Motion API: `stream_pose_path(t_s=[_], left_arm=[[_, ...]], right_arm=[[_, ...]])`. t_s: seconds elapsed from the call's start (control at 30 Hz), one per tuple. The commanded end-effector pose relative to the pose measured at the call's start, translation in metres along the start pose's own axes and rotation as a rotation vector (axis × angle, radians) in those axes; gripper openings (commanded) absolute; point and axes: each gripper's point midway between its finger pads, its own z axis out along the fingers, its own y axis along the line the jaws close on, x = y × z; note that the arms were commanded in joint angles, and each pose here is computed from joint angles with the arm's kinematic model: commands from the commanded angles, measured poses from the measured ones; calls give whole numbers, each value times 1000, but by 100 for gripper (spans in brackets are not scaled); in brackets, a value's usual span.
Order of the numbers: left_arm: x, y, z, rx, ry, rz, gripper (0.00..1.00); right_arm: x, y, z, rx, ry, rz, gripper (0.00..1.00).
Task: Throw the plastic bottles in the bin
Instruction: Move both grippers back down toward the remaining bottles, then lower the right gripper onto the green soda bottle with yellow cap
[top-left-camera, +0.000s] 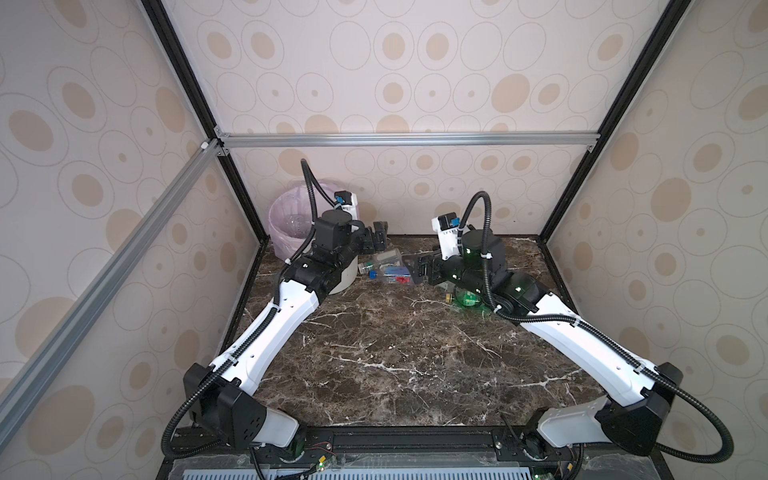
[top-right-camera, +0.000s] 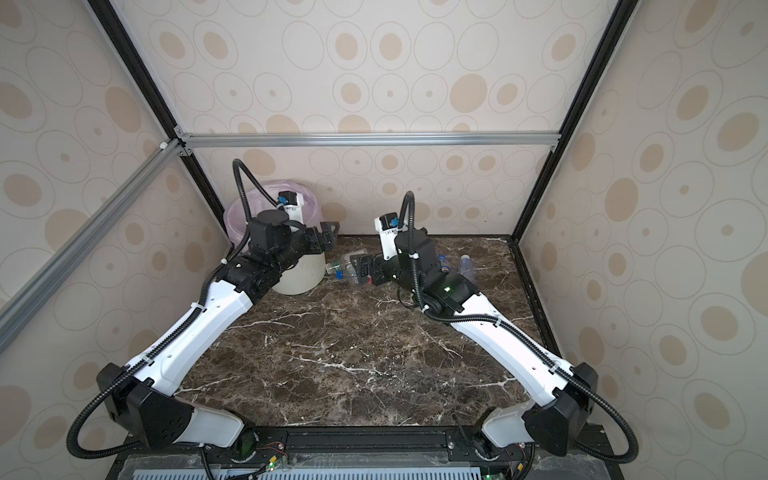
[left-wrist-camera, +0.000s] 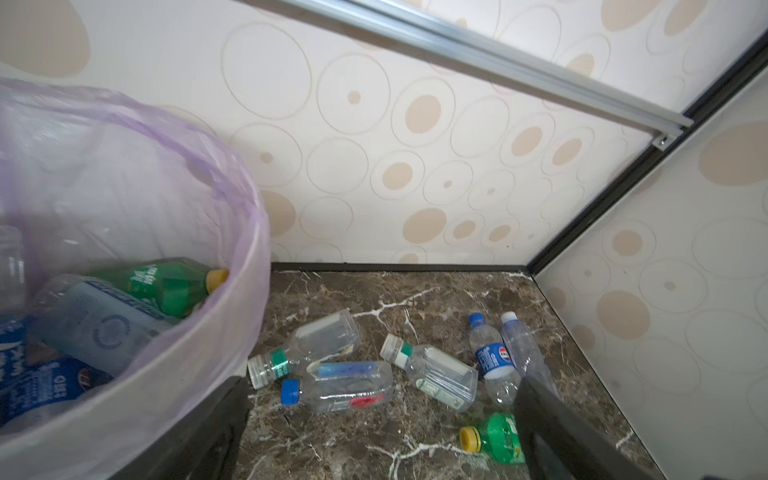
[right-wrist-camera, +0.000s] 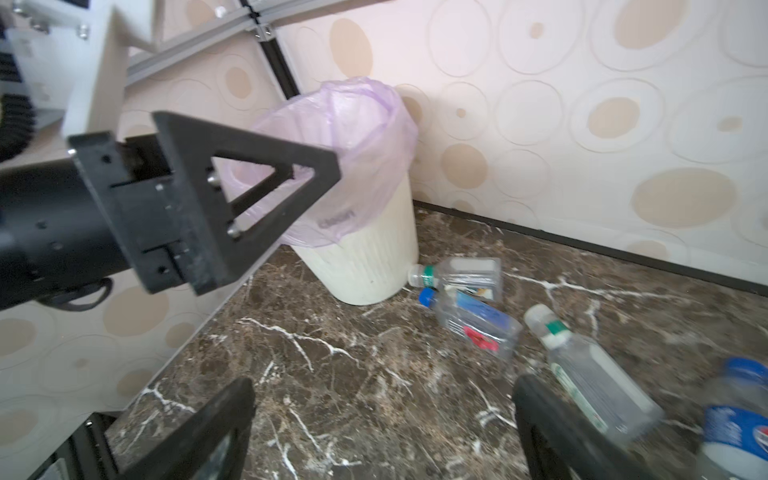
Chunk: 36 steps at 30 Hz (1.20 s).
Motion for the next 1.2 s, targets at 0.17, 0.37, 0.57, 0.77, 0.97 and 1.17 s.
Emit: stream_pose_path(t_s=[0.17, 0.37, 0.57, 0.77, 0.97, 1.17], left_arm=[[52, -43, 1, 109, 70, -35, 99], [118, -57, 9, 156, 179, -78, 99], [165, -66, 13, 213, 272, -165, 99], [195, -64, 17, 214, 328, -194, 99], [203, -64, 20, 212, 354, -193, 99], [207, -62, 20, 199, 362, -200, 99]], right_arm=[[57, -106, -28, 288, 126, 142, 100], [105, -159, -31, 405, 241, 269, 100], [133, -193, -26, 475, 288, 320, 100], [152, -223, -15, 520, 322, 364, 100], [173, -248, -3, 556, 381, 395, 100], [189, -267, 6, 578, 427, 414, 100]])
